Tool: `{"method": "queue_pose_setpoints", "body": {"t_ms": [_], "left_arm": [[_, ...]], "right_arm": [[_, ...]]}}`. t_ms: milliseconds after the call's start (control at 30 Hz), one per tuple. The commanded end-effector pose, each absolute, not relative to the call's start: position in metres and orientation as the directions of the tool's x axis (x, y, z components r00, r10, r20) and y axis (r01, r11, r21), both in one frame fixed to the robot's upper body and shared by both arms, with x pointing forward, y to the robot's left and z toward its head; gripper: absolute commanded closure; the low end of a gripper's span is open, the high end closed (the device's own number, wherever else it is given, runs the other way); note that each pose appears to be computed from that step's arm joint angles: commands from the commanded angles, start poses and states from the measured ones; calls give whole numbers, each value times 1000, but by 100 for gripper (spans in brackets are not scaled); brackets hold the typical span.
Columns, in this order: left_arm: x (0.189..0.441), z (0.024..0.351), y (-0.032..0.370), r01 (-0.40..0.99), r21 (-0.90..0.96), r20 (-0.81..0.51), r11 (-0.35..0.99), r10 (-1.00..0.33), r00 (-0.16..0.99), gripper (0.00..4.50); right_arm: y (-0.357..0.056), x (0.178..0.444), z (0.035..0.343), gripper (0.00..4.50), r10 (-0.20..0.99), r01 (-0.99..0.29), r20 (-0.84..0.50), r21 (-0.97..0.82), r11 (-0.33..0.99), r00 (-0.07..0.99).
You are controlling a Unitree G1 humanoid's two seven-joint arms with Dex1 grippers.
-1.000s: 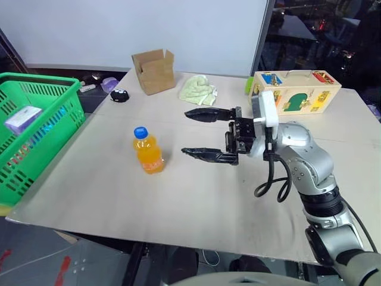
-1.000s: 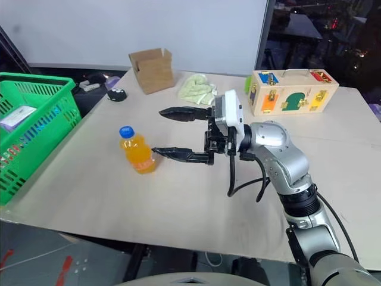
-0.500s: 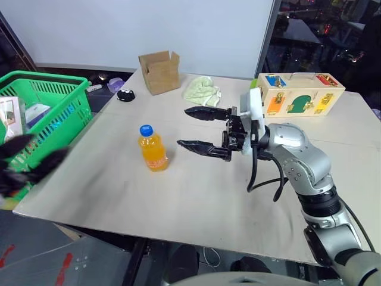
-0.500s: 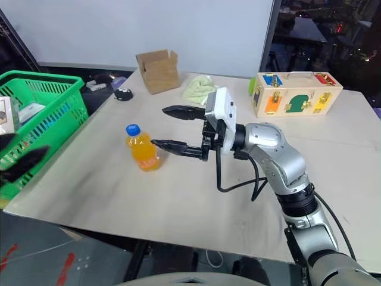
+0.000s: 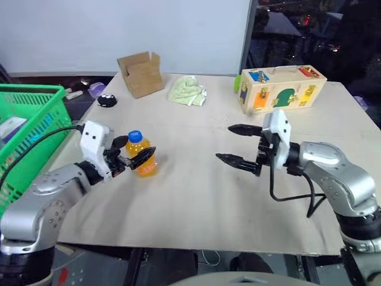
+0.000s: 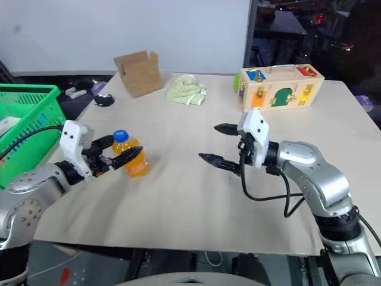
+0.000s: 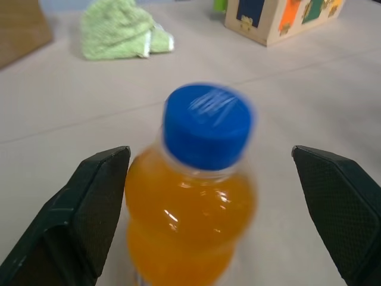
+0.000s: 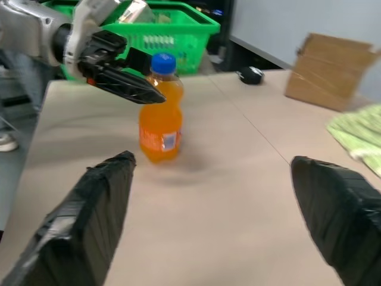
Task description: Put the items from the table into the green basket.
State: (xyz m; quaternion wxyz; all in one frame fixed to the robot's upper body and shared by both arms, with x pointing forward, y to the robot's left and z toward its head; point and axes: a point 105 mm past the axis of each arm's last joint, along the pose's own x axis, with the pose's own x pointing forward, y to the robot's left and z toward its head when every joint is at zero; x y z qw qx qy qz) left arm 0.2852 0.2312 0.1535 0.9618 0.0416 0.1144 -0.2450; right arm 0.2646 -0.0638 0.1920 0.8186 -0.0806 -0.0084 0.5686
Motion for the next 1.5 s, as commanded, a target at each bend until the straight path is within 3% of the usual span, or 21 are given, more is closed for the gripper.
{"method": "queue_pose_setpoints", "body": {"t_ms": [33,800,967,1033,1100,1233,1367,1500], "left_arm": [[287,157,229,490,57,-231,870,-466,854,0],[277,124,265,407,134,-342,903,-344,875,0],[275,119,267,402,133,-347,906,-337,875,141],[274,120,271,384,134,-333,914,-323,886,160],[276,131,274,347,92,-260,933,-313,913,161],[279,195,306,199,-121,29,972,-197,980,161],[272,223,344,69,-125,77,990,-60,995,161],[248,264,410,-154,-2,111,988,153,982,161]], "right_arm": [[-64,251,206,6,944,-933,-44,-172,316,328],[-66,236,198,6,970,-962,-111,-198,191,215],[-65,239,197,0,971,-960,-116,-214,181,209],[-63,242,198,0,971,-957,-107,-224,184,212],[-58,244,201,0,975,-955,-78,-231,185,208],[-26,248,210,0,993,-973,24,-199,114,112],[-7,255,217,0,995,-975,74,-205,83,69],[18,260,238,0,987,-972,162,-229,57,20]]}}
